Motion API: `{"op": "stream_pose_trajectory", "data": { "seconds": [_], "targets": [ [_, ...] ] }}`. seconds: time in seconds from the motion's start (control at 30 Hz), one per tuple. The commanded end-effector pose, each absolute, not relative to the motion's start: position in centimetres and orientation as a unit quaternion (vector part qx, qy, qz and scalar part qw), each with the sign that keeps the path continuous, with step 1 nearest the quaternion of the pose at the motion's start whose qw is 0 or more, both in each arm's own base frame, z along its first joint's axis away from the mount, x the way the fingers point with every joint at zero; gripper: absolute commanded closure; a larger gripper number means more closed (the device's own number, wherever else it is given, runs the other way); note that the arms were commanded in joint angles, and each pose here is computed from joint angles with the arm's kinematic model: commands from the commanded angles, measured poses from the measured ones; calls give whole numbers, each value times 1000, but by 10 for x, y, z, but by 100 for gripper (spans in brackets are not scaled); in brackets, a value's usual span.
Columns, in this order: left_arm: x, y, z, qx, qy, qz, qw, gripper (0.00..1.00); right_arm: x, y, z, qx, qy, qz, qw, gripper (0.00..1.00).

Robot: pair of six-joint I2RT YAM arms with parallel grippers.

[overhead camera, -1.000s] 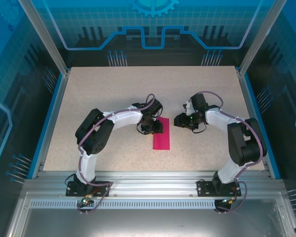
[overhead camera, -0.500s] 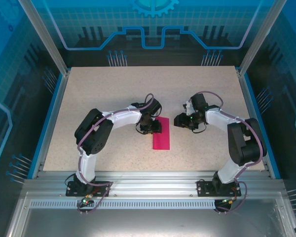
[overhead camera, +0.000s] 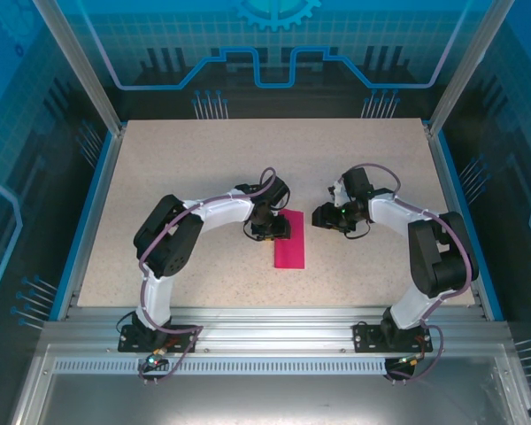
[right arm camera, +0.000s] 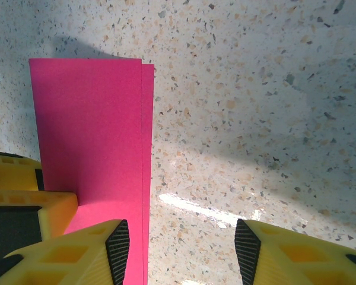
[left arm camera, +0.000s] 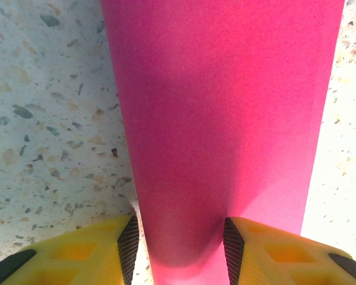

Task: Fold a paper plane with a square sheet of paper (fold left side to right side)
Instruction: First fold in half a square sheet of paper at the center of the table.

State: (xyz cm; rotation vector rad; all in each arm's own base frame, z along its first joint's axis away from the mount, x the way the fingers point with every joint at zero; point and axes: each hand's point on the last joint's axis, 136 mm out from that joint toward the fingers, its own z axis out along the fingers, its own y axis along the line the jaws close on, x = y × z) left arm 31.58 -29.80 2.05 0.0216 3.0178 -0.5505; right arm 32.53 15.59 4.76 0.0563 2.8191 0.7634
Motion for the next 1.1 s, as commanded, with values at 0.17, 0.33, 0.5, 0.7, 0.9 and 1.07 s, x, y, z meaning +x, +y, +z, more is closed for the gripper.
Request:
{"op": "stream_pose_trajectory", "data": {
  "seconds": [0.17, 0.33, 0.5, 0.7, 0.9, 1.07],
  "targets": [
    [308, -304, 24, 27, 981, -190, 26, 52, 314, 157, 44, 11, 961, 260, 93, 46],
    [307, -306, 24, 29, 981, -191, 25, 52, 315, 158, 44, 10, 961, 261, 94, 46],
    [307, -308, 24, 37, 980, -192, 25, 51, 314, 158, 43, 10, 961, 260, 93, 46],
    [307, -309, 22, 32, 981, -188, 22, 50, 314, 158, 43, 12, 961, 261, 92, 46],
    [309, -310, 21, 26, 982, -187, 21, 50, 313, 159, 44, 10, 961, 262, 92, 46],
    [309, -309, 20, 23, 983, -183, 21, 50, 313, 159, 43, 9, 961, 262, 91, 46]
  ]
}}
